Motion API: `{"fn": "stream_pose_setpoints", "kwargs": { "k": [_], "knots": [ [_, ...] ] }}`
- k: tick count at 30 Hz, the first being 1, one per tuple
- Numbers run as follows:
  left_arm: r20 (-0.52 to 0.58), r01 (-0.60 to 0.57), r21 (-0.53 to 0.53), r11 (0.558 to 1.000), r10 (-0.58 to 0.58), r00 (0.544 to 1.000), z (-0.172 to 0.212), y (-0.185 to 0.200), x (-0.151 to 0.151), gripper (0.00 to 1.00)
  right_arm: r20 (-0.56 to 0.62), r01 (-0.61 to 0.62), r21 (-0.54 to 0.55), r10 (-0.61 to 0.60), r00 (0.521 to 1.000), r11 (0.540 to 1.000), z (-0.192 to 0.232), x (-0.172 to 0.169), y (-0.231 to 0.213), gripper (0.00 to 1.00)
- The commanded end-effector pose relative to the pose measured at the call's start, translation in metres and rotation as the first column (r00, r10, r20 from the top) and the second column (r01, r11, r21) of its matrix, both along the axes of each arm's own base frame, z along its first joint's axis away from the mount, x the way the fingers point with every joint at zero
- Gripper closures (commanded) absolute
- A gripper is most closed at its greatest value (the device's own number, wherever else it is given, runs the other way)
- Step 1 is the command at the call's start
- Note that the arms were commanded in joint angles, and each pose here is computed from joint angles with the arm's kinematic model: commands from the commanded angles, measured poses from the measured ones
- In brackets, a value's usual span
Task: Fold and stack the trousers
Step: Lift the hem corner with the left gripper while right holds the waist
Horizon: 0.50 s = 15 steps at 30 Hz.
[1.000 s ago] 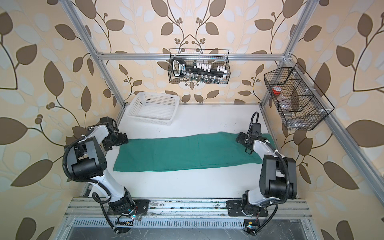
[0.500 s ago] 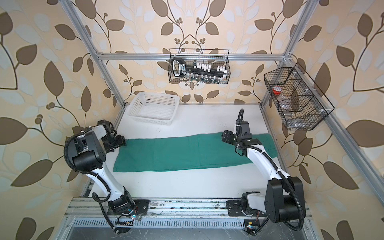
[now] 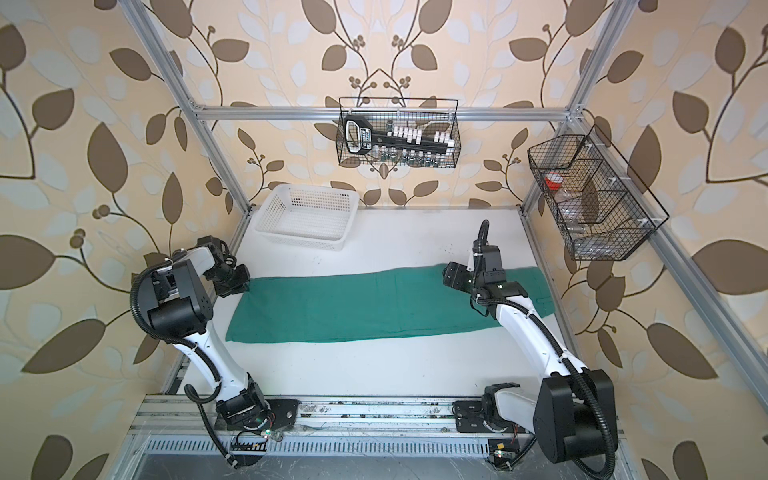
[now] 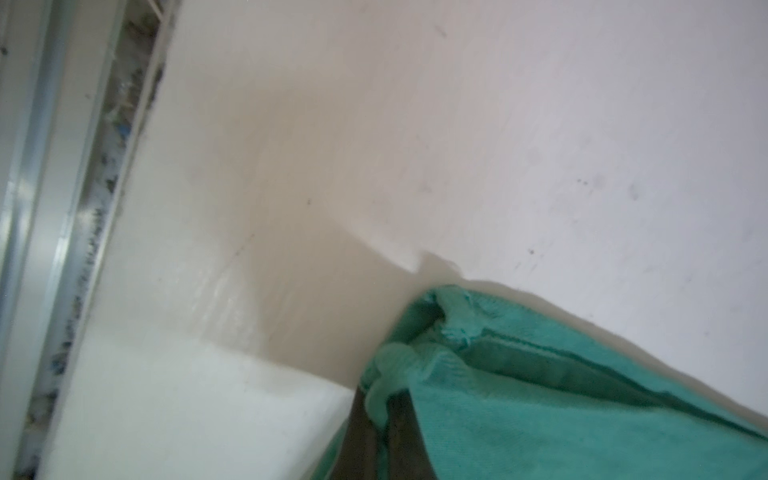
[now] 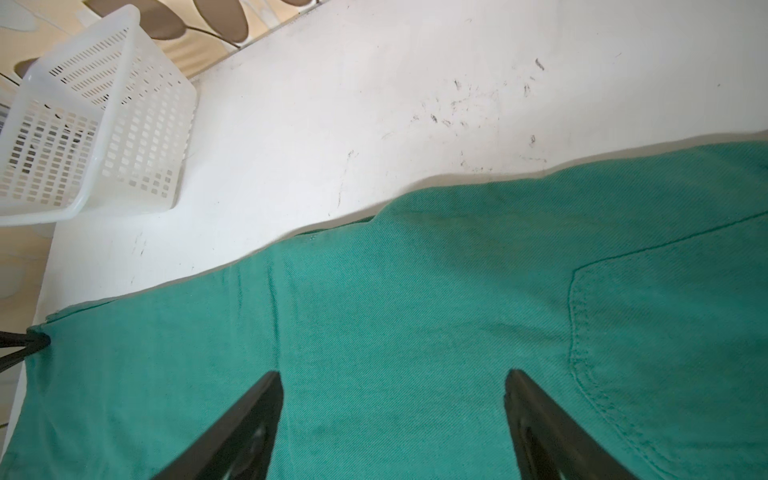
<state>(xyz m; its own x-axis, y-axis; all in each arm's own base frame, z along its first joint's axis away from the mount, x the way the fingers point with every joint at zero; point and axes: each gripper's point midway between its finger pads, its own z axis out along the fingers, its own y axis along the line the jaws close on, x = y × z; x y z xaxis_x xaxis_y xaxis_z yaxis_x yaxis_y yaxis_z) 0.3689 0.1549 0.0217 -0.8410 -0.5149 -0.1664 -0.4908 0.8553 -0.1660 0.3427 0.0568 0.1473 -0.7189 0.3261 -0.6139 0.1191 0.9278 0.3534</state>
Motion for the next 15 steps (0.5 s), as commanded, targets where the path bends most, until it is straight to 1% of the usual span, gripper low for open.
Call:
{"fn": "stream_pose_setpoints", "kwargs": {
  "k": [1, 4, 6, 7, 10, 12, 13, 15],
  "knots": [
    [-0.097, 0.002, -0.037, 0.999, -0.006, 0.995, -0.003, -0.015, -0.023, 1.00, -0.033, -0.015, 0.015, 0.015, 0.999, 1.000, -0.010, -0.012, 0.004, 0.16],
    [-0.092, -0.057, -0.005, 0.998, 0.056, 0.994, 0.021, -0.011, -0.026, 1.00, -0.039, -0.023, 0.025, 0.024, 0.999, 0.999, -0.013, -0.015, 0.006, 0.16],
    [-0.084, -0.105, -0.011, 0.994, 0.103, 0.991, 0.033, -0.014, -0.031, 1.00, -0.044, -0.029, 0.030, 0.031, 0.999, 0.999, -0.015, -0.016, 0.008, 0.16],
    [-0.088, -0.141, -0.018, 0.990, 0.139, 0.986, 0.038, -0.016, -0.034, 1.00, -0.050, -0.032, 0.031, 0.034, 0.998, 0.999, -0.016, -0.017, 0.009, 0.16],
    [-0.109, -0.203, -0.046, 0.978, 0.197, 0.974, 0.057, -0.025, -0.041, 1.00, -0.056, -0.043, 0.035, 0.045, 0.997, 0.998, -0.019, -0.019, 0.012, 0.16],
    [-0.101, -0.227, -0.112, 0.967, 0.217, 0.971, 0.071, -0.041, -0.041, 1.00, -0.058, -0.051, 0.035, 0.053, 0.997, 0.998, -0.021, -0.021, 0.015, 0.16],
    [-0.103, -0.251, -0.128, 0.959, 0.239, 0.966, 0.078, -0.047, -0.042, 1.00, -0.062, -0.056, 0.038, 0.058, 0.996, 0.998, -0.023, -0.021, 0.017, 0.16],
    [-0.090, -0.258, -0.174, 0.950, 0.246, 0.965, 0.090, -0.064, -0.044, 1.00, -0.065, -0.060, 0.047, 0.063, 0.996, 0.997, -0.025, -0.023, 0.020, 0.16]
  ]
}}
